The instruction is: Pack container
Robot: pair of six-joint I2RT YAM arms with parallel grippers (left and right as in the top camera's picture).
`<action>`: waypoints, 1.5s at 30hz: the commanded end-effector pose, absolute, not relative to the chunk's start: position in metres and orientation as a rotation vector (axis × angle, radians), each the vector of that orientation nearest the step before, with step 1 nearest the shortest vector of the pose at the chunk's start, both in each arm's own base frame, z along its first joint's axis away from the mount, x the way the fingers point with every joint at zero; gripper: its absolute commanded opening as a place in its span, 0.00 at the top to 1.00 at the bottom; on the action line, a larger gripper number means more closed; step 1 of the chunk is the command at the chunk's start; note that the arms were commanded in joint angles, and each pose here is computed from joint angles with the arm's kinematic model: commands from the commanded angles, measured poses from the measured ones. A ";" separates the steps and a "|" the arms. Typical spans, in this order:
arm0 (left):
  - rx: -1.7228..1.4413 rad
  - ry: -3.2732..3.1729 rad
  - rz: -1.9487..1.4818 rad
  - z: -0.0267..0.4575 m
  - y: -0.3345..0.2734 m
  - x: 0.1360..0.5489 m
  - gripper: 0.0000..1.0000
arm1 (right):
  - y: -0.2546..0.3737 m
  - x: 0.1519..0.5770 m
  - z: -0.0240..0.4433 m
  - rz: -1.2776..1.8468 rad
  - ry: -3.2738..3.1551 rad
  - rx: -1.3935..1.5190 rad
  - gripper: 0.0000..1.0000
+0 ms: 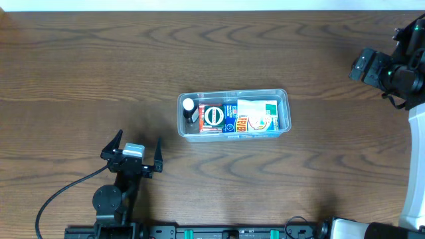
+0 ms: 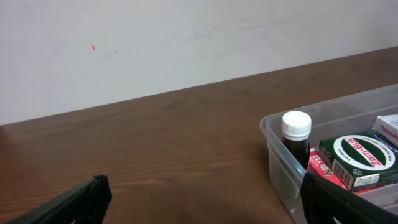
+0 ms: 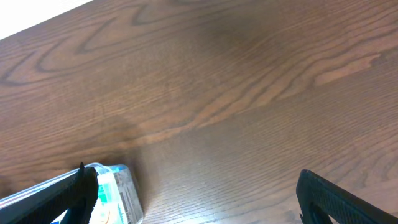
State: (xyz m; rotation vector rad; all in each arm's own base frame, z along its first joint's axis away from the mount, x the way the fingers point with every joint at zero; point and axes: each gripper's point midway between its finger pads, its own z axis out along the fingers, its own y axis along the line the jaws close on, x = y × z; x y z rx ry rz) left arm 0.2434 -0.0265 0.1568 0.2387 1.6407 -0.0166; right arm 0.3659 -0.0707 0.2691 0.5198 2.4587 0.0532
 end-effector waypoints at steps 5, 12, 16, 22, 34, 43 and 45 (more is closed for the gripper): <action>0.254 1.686 -0.018 0.141 -0.027 0.242 0.02 | -0.072 0.367 0.270 0.063 2.452 0.537 0.01; 0.255 1.686 -0.017 0.141 -0.027 0.242 0.02 | -0.053 0.359 0.292 0.070 2.405 0.463 0.01; 0.255 1.687 -0.018 0.141 -0.027 0.242 0.02 | -0.027 0.346 0.316 0.024 2.333 0.307 0.01; 0.255 1.686 -0.018 0.141 -0.027 0.242 0.02 | 0.005 0.323 0.331 -0.039 2.129 0.080 0.01; 0.255 1.687 -0.018 0.141 -0.027 0.242 0.02 | 0.033 0.275 0.297 0.168 1.702 -0.029 0.01; 0.254 1.686 -0.018 0.141 -0.027 0.242 0.02 | 0.027 0.248 0.243 0.163 1.535 -0.017 0.01; 0.254 1.686 -0.018 0.141 -0.027 0.242 0.02 | 0.027 0.246 0.231 0.164 1.522 -0.016 0.01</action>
